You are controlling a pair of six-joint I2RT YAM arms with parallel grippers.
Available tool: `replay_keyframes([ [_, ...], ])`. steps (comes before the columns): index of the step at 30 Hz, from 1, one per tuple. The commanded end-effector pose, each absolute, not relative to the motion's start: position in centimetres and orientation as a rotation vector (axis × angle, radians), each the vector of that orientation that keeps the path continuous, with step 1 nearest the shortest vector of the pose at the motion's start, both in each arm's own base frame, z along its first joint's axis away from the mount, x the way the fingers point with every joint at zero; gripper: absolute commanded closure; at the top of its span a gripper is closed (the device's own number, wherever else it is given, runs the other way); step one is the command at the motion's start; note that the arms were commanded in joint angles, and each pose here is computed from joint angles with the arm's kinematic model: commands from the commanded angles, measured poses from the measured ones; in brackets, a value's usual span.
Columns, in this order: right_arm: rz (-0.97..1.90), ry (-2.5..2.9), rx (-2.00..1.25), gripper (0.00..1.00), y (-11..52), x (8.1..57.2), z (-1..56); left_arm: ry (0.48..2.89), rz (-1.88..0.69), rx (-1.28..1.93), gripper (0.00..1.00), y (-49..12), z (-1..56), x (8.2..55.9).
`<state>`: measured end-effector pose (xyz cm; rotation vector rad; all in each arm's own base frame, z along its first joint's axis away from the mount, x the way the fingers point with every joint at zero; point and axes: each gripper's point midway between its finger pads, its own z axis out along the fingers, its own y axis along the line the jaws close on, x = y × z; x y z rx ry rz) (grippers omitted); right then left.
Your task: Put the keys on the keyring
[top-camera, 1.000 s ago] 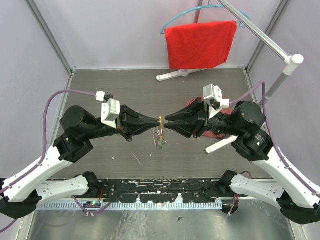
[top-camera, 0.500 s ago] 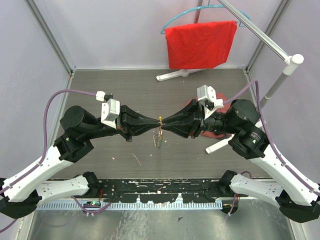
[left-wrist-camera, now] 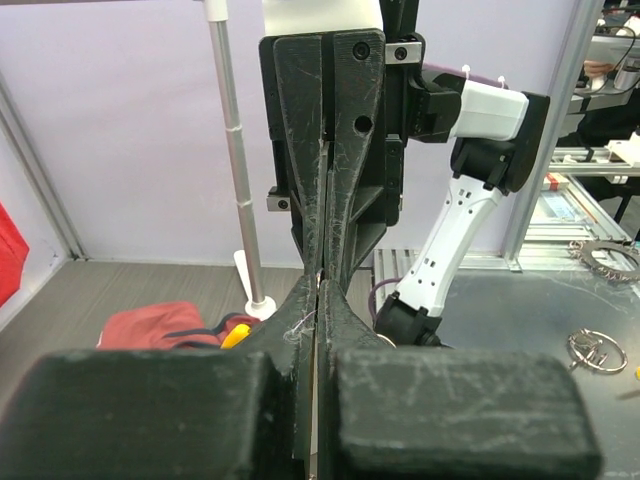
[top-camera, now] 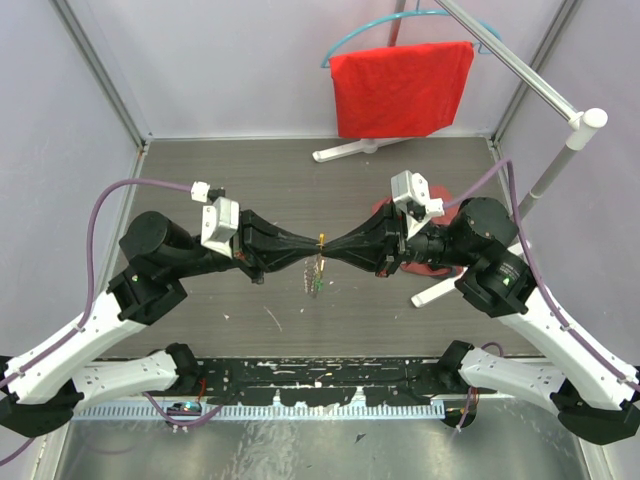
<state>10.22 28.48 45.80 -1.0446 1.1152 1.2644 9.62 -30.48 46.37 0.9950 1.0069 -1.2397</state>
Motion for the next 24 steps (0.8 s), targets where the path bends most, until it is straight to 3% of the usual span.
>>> replay_keyframes([
  [1,1.252,1.054,-1.039,0.99,28.1,9.9,47.4,0.944,-1.259,1.007,0.87,-30.3,47.8,8.8],
  [5,1.224,1.085,-1.049,0.99,27.8,10.0,47.4,0.962,-1.257,1.039,0.67,-30.2,47.3,8.5],
  [9,1.19,1.116,-1.061,0.99,27.3,10.0,47.1,0.978,-1.234,1.072,0.59,-29.7,47.1,8.2],
  [24,1.07,1.336,-1.18,0.99,26.7,11.0,43.3,1.237,-1.115,1.245,0.55,-30.0,43.1,9.5],
])
